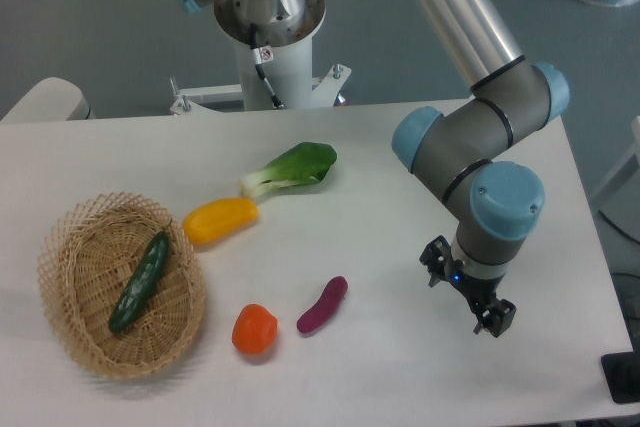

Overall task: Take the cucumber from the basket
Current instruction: 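Move the open gripper over the wicker basket toward the green cucumber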

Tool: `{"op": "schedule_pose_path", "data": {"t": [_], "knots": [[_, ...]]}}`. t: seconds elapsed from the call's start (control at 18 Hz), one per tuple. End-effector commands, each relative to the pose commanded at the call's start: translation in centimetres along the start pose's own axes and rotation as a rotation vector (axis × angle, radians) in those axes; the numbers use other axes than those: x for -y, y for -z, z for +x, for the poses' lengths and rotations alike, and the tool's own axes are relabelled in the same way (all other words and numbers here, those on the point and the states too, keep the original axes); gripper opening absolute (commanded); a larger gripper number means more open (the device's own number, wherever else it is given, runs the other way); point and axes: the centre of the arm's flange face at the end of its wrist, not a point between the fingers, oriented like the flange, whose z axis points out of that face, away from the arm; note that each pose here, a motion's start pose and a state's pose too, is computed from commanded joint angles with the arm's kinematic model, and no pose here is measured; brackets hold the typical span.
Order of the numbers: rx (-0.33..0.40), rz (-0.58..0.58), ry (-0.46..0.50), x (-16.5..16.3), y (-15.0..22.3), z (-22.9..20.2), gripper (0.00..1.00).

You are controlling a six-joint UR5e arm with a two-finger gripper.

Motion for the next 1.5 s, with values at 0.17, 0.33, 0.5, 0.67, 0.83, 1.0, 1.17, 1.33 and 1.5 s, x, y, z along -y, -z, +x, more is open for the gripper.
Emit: {"op": "schedule_pose_path", "data": {"t": [0.17,0.33,0.5,0.67,0.83,1.0,1.17,1.33,1.5], "knots": [[-0.008,0.001,-0.006,0.8,-0.1,0.7,1.00],[-0.006,-0.008,-0.036,3.1,0.0,1.4,1.00],[-0.016,0.002,-0.039,3.5,0.1,1.9,1.00],[-0.026,0.004,0.088,5.5,-0.3,3.3,1.00],[-0.024,0.005,0.167,8.1,0.3,4.6,1.00],[-0.027,0.008,0.199,9.9,1.6,6.5,1.00],[-0.048,0.006,0.208,13.0,1.8,9.9,1.00],[-0.066,0.015,0.238,16.9,2.5,14.1,1.00],[-0.079,0.010,0.251,21.8,2.4,18.0,1.00]]}}
